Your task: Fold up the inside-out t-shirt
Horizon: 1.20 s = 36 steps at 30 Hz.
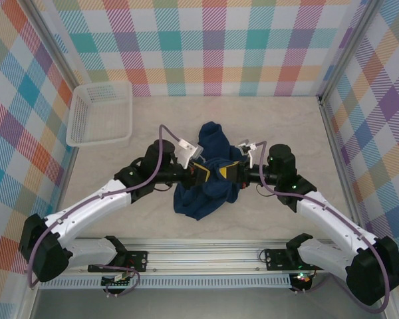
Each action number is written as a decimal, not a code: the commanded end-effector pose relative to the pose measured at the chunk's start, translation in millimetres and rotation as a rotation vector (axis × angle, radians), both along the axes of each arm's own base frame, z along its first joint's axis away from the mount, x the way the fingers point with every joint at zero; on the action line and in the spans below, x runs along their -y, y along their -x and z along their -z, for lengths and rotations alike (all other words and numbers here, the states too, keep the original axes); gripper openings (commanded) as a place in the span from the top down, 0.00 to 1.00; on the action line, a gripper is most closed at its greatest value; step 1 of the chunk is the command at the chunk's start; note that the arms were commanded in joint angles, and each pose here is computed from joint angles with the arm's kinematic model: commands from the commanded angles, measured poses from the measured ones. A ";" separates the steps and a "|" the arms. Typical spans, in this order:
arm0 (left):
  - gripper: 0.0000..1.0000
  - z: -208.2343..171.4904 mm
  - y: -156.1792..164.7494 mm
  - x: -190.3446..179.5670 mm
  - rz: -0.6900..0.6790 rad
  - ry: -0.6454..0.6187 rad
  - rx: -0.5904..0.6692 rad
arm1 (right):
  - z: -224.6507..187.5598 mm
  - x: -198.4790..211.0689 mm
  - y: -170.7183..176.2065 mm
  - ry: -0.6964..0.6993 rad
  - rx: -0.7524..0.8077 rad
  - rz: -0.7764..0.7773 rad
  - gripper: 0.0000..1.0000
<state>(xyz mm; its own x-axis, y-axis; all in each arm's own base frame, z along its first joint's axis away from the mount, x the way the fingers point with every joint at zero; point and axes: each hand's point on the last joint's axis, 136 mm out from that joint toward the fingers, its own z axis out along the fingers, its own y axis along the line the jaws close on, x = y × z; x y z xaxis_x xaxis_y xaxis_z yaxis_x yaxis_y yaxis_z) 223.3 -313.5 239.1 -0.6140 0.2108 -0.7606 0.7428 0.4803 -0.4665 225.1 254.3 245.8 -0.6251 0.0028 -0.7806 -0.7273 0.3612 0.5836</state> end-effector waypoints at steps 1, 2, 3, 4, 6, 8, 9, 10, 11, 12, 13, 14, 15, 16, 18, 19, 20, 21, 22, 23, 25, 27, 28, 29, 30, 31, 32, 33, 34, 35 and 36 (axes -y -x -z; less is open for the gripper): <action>0.82 -4.4 11.1 18.4 0.115 0.041 -0.010 | -10.9 0.1 2.1 -0.035 0.031 -0.016 1.00; 0.82 -2.7 9.2 19.9 0.113 0.037 -0.013 | -11.7 0.6 1.9 -0.036 0.035 -0.015 1.00; 0.81 0.5 8.0 21.9 0.116 0.031 -0.018 | -11.7 0.6 1.7 -0.036 0.035 -0.014 1.00; 0.80 1.9 6.5 23.6 0.117 0.030 -0.021 | -11.9 0.8 2.0 -0.036 0.034 -0.014 1.00; 0.74 4.2 1.6 26.8 0.111 0.027 -0.020 | -12.8 1.1 2.2 -0.037 0.037 -0.014 1.00; 0.70 4.0 -1.8 30.3 0.112 0.031 -0.016 | -11.7 1.0 2.5 -0.036 0.034 -0.016 1.00; 0.68 2.7 -3.6 32.3 0.114 0.037 -0.012 | -11.6 1.3 2.6 -0.037 0.032 -0.016 1.00; 0.66 2.9 -5.0 34.1 0.114 0.039 -0.010 | -12.2 1.6 2.7 -0.037 0.034 -0.015 1.00; 0.65 2.0 -6.7 35.5 0.113 0.042 -0.007 | -11.7 1.8 2.9 -0.036 0.033 -0.014 1.00; 0.64 2.1 -8.8 37.0 0.111 0.042 -0.004 | -12.2 2.4 2.9 -0.037 0.035 -0.011 1.00; 0.63 2.5 -10.9 37.7 0.105 0.041 -0.003 | -12.8 2.6 2.8 -0.038 0.037 -0.010 1.00; 0.63 3.6 -12.2 39.0 0.106 0.040 -0.003 | -13.0 2.7 3.3 -0.038 0.037 -0.012 1.00; 0.62 2.6 -12.8 40.6 0.109 0.044 -0.001 | -13.6 2.9 3.4 -0.039 0.038 -0.011 1.00; 0.62 2.1 -13.6 41.8 0.111 0.046 0.000 | -13.7 3.2 3.4 -0.039 0.039 -0.010 1.00; 0.62 1.9 -14.9 44.5 0.117 0.054 0.000 | -12.9 3.4 3.2 -0.038 0.036 -0.008 1.00; 0.64 1.1 -14.6 45.4 0.121 0.059 0.000 | -13.3 3.6 2.9 -0.039 0.039 -0.007 1.00; 0.67 -1.1 -14.2 46.3 0.126 0.067 0.004 | -13.2 3.8 2.7 -0.039 0.038 -0.005 1.00; 0.72 -1.8 -13.3 46.0 0.130 0.072 0.006 | -13.6 4.2 2.2 -0.039 0.039 -0.002 1.00; 0.76 -2.9 -12.6 45.7 0.132 0.076 0.008 | -13.7 4.7 1.6 -0.038 0.039 0.002 1.00; 0.81 -4.1 -11.9 45.0 0.133 0.081 0.012 | -12.7 5.2 1.3 -0.035 0.037 0.007 1.00; 0.90 -7.5 -9.0 43.5 0.138 0.092 0.026 | -12.8 5.8 0.9 -0.036 0.038 0.011 1.00; 0.99 -11.9 -6.6 41.1 0.140 0.107 0.043 | -11.7 6.2 -0.4 -0.034 0.033 0.016 1.00; 1.00 -14.6 -5.8 39.7 0.138 0.113 0.054 | -11.5 6.4 -0.8 -0.033 0.032 0.019 1.00; 1.00 -17.1 -5.0 37.8 0.136 0.117 0.065 | -11.5 7.1 -1.6 -0.031 0.030 0.027 1.00; 1.00 -19.7 -3.3 35.9 0.135 0.121 0.074 | -10.8 8.6 -4.1 -0.023 0.028 0.044 1.00; 1.00 -22.5 -2.6 34.1 0.133 0.123 0.085 | -9.2 10.4 -6.1 -0.011 0.022 0.060 1.00; 1.00 -24.8 -1.1 31.5 0.129 0.125 0.093 | -8.0 12.3 -8.0 0.003 0.018 0.077 1.00; 1.00 -27.2 0.4 29.3 0.123 0.128 0.100 | -6.8 14.9 -11.1 0.018 0.014 0.102 0.98; 1.00 -28.7 1.0 26.9 0.119 0.128 0.107 | -5.8 17.7 -14.5 0.031 0.008 0.130 0.94; 1.00 -29.5 2.7 25.0 0.117 0.130 0.110 | -6.1 19.9 -16.1 0.039 0.006 0.146 0.93; 1.00 -30.8 4.1 22.9 0.114 0.131 0.114 | -7.1 21.1 -17.4 0.044 0.007 0.158 0.92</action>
